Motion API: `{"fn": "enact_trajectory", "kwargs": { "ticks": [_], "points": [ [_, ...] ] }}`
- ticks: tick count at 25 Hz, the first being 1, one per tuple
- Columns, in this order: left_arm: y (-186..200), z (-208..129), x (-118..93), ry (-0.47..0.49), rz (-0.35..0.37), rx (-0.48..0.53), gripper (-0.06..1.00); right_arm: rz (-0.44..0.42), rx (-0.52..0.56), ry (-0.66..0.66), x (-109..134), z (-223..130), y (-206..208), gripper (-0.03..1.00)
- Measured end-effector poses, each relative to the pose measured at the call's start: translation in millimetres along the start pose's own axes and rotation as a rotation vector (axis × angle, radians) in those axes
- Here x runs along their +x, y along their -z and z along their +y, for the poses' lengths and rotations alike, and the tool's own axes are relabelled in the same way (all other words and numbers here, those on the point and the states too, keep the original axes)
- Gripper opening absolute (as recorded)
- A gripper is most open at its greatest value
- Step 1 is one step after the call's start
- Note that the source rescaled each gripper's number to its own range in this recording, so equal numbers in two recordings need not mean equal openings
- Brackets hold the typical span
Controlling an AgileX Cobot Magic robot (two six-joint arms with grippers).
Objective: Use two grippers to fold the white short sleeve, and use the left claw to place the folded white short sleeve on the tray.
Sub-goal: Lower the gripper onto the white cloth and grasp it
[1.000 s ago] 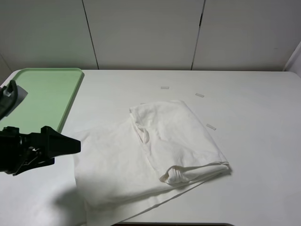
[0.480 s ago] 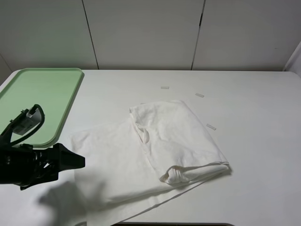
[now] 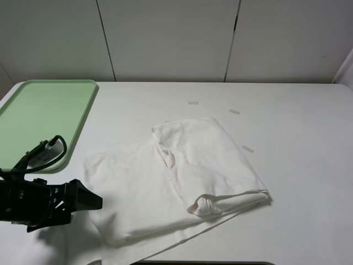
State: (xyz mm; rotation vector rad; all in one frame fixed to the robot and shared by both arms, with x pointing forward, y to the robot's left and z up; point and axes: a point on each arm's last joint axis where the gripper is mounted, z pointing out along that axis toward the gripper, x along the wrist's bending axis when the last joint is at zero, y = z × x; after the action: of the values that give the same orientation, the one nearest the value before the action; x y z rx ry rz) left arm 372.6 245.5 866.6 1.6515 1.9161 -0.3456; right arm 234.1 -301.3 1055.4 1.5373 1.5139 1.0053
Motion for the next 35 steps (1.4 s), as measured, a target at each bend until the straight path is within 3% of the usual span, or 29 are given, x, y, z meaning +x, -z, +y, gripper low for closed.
{"fn": "enact_trajectory", "kwargs": {
  "ticks": [9, 17, 22, 35],
  "points": [
    [-10, 22, -1, -0.002, -0.015, -0.004, 0.91, 0.0, -0.001, 0.0, 0, 0, 0, 1.0],
    [-27, 38, -5, 0.035, -0.121, 0.042, 0.89, 0.0, -0.001, 0.0, 0, 0, 0, 1.0],
    [-33, 42, -7, 0.031, -0.144, 0.057, 0.88, 0.0, -0.001, 0.0, 0, 0, 0, 1.0],
    [-44, 65, -17, -0.083, -0.148, 0.065, 0.86, 0.0, 0.0, 0.0, 0, 0, 0, 1.0]
  ]
}}
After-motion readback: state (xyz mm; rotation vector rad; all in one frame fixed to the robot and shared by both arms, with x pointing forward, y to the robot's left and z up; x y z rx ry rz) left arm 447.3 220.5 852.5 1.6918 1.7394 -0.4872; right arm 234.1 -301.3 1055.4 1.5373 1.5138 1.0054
